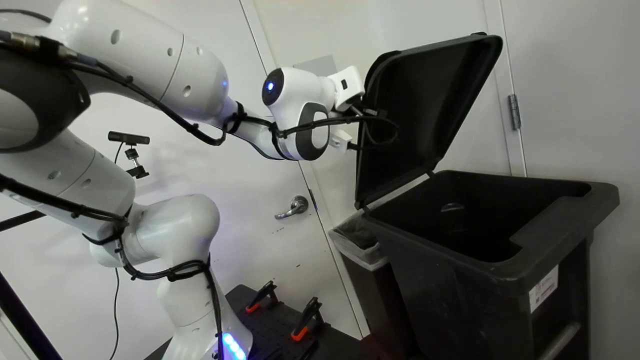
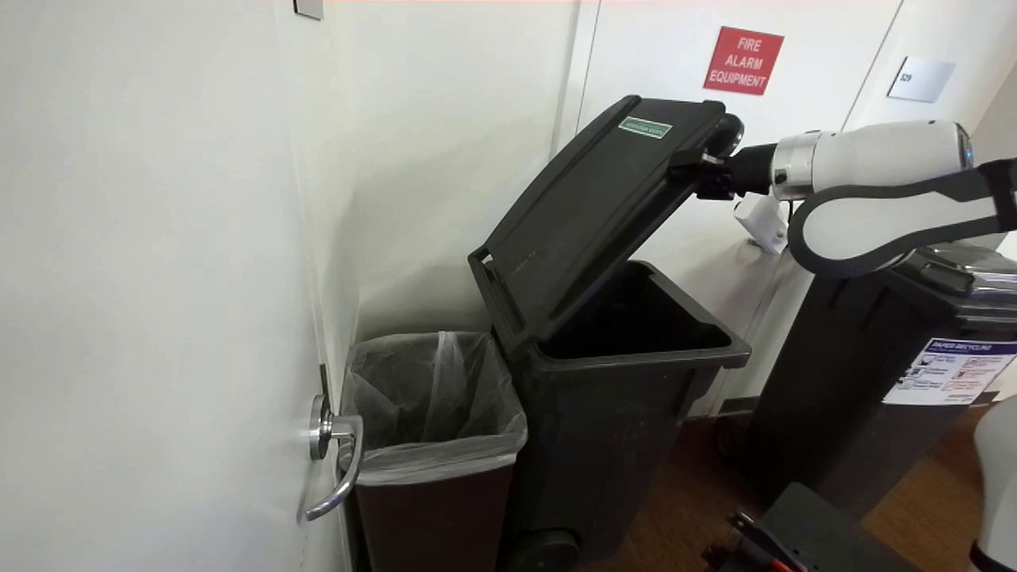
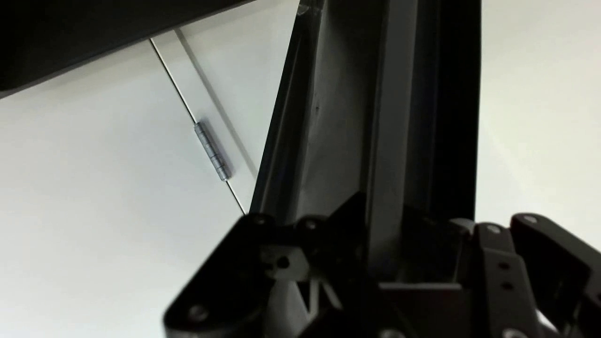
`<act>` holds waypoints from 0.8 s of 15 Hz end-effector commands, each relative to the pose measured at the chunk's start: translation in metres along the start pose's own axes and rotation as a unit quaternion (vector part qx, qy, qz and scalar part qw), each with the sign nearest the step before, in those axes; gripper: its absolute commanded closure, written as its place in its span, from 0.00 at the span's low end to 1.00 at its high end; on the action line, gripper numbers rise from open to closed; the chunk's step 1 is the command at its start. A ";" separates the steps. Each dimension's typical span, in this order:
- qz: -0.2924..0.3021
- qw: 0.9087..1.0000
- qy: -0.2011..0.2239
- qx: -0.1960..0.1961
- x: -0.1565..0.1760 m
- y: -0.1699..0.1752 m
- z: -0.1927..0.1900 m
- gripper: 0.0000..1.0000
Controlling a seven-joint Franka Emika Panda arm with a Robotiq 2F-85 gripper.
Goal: Close the bin
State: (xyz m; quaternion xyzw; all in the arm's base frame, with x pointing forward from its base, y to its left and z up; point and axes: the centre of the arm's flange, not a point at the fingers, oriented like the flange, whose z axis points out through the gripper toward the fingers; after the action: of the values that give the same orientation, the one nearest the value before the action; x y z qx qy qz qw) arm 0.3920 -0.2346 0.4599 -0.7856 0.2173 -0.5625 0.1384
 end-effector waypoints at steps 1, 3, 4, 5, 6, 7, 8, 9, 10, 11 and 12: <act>0.012 1.000 0.027 -0.004 -0.020 0.011 0.024 0.98; 0.019 0.999 0.026 -0.008 -0.024 0.019 0.025 0.98; 0.023 0.999 0.023 -0.011 -0.026 0.024 0.026 0.98; 0.027 0.999 0.021 -0.013 -0.029 0.029 0.027 0.98; 0.033 0.999 0.020 -0.013 -0.031 0.034 0.028 0.98; 0.038 0.999 0.019 -0.014 -0.033 0.039 0.029 0.98; 0.045 0.999 0.017 -0.016 -0.036 0.043 0.029 0.98; 0.052 0.998 0.016 -0.016 -0.039 0.048 0.030 0.98; 0.058 0.998 0.014 -0.017 -0.042 0.052 0.030 0.98; 0.063 0.998 0.011 -0.018 -0.045 0.055 0.031 0.98; 0.067 0.997 0.009 -0.021 -0.047 0.057 0.031 0.98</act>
State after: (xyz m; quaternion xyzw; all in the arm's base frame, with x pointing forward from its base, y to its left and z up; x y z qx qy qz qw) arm 0.3737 -0.2737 0.4199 -0.7670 0.2745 -0.5540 0.1714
